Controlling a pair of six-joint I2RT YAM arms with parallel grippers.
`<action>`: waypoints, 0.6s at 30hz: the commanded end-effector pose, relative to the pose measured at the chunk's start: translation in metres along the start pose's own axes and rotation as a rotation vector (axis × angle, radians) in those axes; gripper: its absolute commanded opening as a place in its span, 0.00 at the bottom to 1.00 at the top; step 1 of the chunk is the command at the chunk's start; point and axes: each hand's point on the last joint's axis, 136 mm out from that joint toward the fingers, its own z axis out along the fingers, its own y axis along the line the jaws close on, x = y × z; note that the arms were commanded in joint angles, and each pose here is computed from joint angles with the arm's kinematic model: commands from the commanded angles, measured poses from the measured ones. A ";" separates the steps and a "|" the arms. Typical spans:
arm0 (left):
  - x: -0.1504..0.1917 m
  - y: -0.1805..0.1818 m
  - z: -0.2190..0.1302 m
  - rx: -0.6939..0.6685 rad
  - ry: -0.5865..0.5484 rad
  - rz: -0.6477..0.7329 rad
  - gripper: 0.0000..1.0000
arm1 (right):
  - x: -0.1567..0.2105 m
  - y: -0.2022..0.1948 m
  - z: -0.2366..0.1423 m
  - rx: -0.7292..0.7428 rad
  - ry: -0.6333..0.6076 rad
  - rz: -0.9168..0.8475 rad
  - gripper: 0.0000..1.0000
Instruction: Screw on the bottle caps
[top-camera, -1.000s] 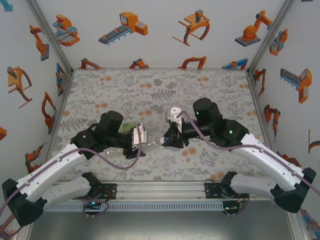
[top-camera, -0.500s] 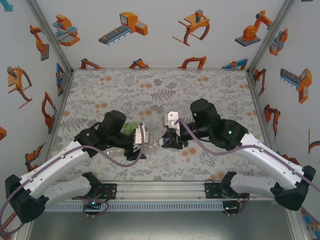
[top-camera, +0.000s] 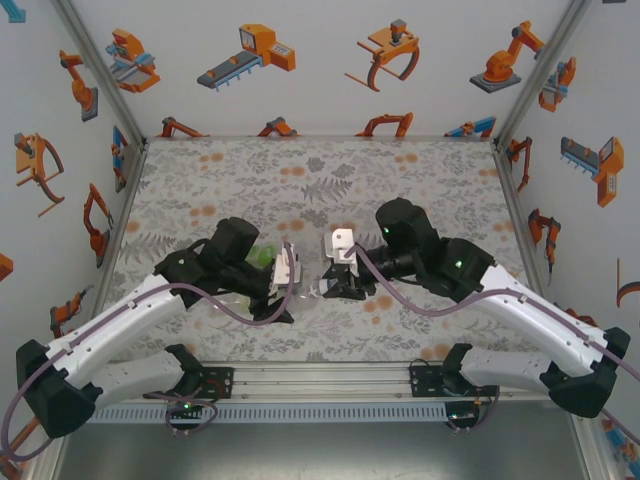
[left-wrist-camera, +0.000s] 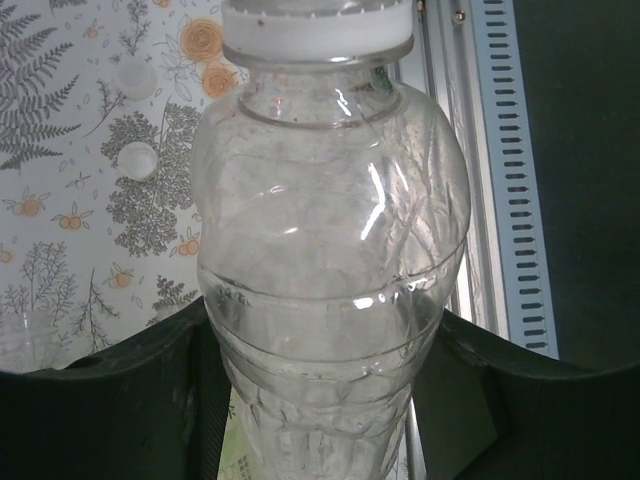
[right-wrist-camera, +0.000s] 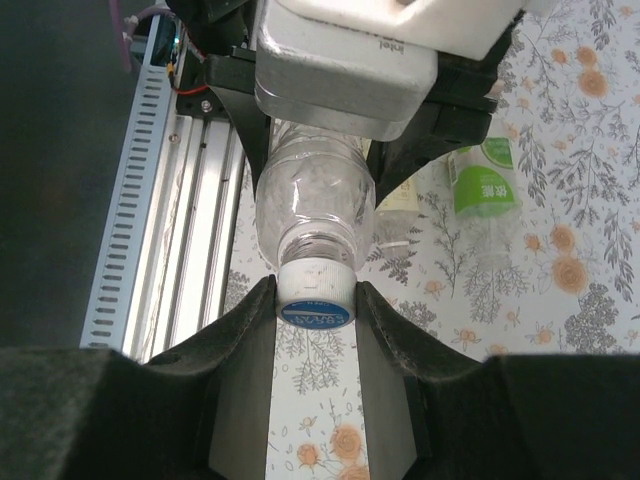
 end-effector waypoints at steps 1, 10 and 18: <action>-0.014 -0.005 -0.004 0.044 -0.018 0.013 0.00 | -0.013 0.005 -0.005 -0.011 0.001 -0.064 0.00; -0.020 -0.010 -0.003 0.110 -0.009 0.003 0.00 | -0.007 0.019 -0.002 -0.060 0.123 -0.140 0.00; -0.023 -0.016 -0.003 0.179 0.003 -0.018 0.00 | -0.006 0.030 0.001 -0.076 0.192 -0.240 0.00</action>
